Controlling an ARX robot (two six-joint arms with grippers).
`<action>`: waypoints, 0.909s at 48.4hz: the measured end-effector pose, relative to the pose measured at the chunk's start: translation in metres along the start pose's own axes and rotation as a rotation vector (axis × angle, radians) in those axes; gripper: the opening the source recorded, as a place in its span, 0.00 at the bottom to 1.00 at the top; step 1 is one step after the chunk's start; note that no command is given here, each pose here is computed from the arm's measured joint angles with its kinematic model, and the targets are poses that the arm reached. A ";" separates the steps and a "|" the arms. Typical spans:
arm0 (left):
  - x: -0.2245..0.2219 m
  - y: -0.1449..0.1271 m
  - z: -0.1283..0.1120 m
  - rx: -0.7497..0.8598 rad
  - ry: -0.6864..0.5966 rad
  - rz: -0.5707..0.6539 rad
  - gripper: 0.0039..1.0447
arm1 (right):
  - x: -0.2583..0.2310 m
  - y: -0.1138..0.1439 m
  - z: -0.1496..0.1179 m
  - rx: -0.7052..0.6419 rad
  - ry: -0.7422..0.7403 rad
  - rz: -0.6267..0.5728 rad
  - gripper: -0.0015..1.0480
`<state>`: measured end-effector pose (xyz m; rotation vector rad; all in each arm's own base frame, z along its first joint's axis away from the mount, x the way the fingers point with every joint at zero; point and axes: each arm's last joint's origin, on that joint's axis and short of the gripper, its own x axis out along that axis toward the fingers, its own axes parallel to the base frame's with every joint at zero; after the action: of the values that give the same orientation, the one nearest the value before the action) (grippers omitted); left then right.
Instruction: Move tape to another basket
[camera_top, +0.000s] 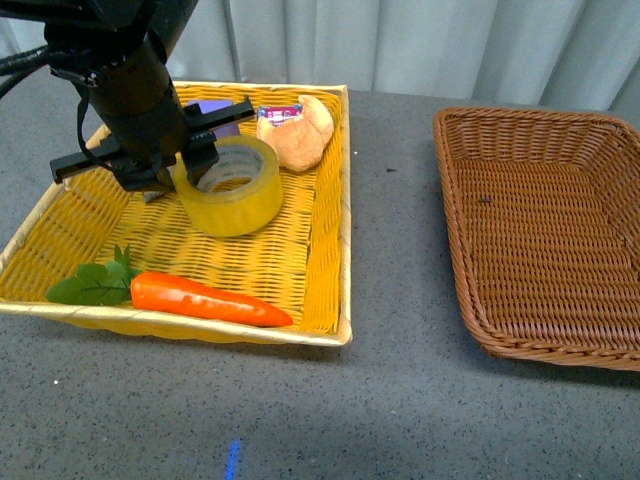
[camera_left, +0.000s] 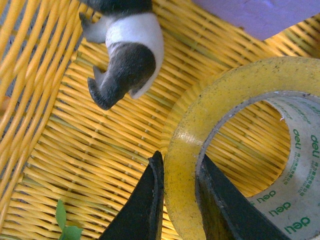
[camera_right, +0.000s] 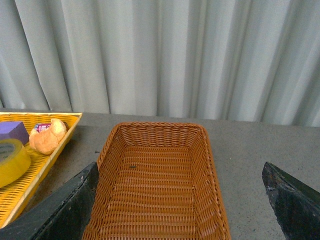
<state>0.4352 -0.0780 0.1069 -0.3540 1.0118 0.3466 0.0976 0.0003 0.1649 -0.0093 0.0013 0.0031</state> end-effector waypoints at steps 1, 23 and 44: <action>-0.003 0.000 0.002 0.002 -0.007 -0.006 0.14 | 0.000 0.000 0.000 0.000 0.000 0.000 0.91; -0.059 -0.009 0.034 0.175 -0.171 -0.127 0.14 | 0.000 0.000 0.000 0.000 0.000 0.000 0.91; -0.098 -0.081 0.015 0.616 -0.290 -0.435 0.14 | 0.000 0.000 0.000 0.000 0.000 0.000 0.91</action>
<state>0.4342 -0.1555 0.2092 0.0428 0.6870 -0.3030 0.0976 0.0003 0.1649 -0.0093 0.0013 0.0031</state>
